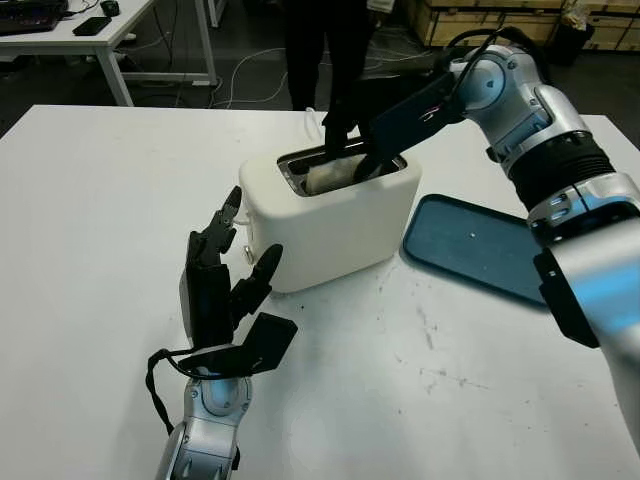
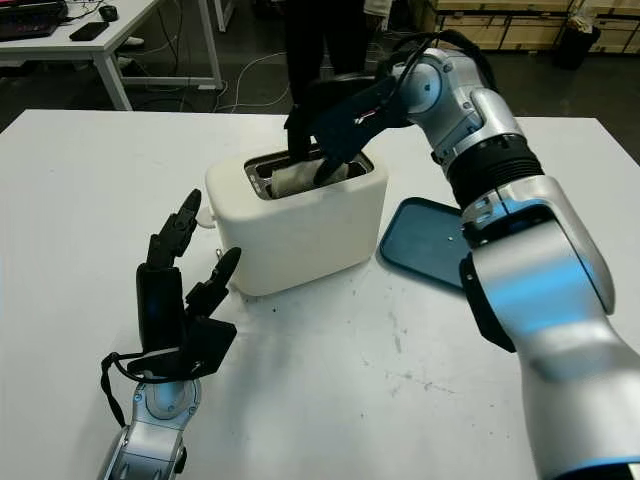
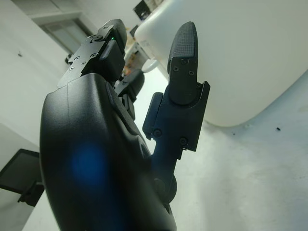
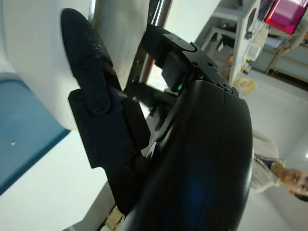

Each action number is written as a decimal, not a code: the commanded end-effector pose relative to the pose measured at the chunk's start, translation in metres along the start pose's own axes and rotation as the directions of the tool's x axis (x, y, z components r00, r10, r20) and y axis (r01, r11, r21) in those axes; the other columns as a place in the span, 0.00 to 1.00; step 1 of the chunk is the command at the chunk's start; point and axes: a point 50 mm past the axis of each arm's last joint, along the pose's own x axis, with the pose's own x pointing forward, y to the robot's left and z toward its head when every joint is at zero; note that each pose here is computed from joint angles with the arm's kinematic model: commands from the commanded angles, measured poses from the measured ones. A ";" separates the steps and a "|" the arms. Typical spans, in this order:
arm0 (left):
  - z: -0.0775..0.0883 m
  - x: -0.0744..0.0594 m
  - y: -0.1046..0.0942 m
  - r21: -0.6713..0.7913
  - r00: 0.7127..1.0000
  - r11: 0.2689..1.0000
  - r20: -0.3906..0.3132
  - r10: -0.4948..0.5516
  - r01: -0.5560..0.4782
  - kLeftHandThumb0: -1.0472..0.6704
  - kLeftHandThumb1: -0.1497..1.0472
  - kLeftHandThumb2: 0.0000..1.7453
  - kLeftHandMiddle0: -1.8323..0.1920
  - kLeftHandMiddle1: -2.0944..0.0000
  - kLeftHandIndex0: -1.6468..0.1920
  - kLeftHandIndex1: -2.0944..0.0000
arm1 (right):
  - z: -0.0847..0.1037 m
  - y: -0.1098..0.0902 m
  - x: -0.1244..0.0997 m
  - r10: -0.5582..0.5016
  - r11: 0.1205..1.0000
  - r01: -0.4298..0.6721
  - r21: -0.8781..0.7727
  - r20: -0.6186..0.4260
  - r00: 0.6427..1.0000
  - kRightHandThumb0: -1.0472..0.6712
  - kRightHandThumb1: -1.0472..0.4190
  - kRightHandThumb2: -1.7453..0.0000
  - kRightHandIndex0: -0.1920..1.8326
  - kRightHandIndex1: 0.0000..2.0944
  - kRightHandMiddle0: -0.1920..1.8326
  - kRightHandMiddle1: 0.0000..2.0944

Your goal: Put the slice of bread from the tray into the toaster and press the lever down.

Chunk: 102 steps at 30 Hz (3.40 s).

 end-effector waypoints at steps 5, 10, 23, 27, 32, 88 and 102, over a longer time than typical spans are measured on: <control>0.004 0.001 -0.002 -0.021 1.000 1.000 0.001 0.000 0.000 0.33 0.89 0.15 0.84 0.61 0.68 1.00 | 0.007 -0.016 -0.007 -0.042 0.997 0.041 -0.059 -0.010 0.999 0.09 0.21 1.00 0.09 0.15 0.25 0.00; 0.004 0.001 -0.001 -0.021 1.000 1.000 0.006 -0.002 0.002 0.33 0.89 0.15 0.85 0.61 0.68 1.00 | 0.006 -0.022 -0.013 -0.095 0.994 0.095 -0.046 0.000 0.995 0.09 0.21 1.00 0.10 0.15 0.24 0.00; 0.003 0.000 0.010 0.016 0.999 0.999 0.020 0.029 -0.030 0.32 0.89 0.14 0.82 0.62 0.66 0.99 | -0.029 0.004 -0.063 -0.693 0.720 0.676 0.159 0.119 0.711 0.12 0.17 1.00 0.26 0.36 0.40 0.04; 0.003 0.001 0.017 0.043 0.999 0.998 0.020 0.033 -0.034 0.31 0.89 0.15 0.81 0.62 0.66 0.99 | -0.043 0.049 -0.073 -0.763 0.637 0.723 0.267 0.085 0.641 0.26 0.17 1.00 0.36 0.23 0.44 0.02; 0.005 0.006 0.026 0.078 0.998 0.997 0.054 0.022 -0.026 0.33 0.89 0.14 0.79 0.65 0.66 0.99 | -0.059 0.116 -0.076 -0.795 0.521 0.739 0.428 -0.073 0.603 0.30 0.15 1.00 0.44 0.10 0.44 0.01; 0.014 0.092 0.071 0.701 0.855 0.703 0.290 -0.430 0.116 0.61 0.69 0.00 0.43 0.38 0.21 1.00 | -0.045 0.208 -0.078 -0.789 0.079 0.761 0.644 -0.427 0.443 0.42 0.11 1.00 0.51 0.00 0.46 0.00; 0.012 0.097 0.067 0.698 0.853 0.708 0.299 -0.428 0.111 0.63 0.69 0.00 0.43 0.35 0.20 0.99 | -0.044 0.209 -0.077 -0.788 0.086 0.758 0.646 -0.421 0.449 0.39 0.11 1.00 0.51 0.00 0.47 0.00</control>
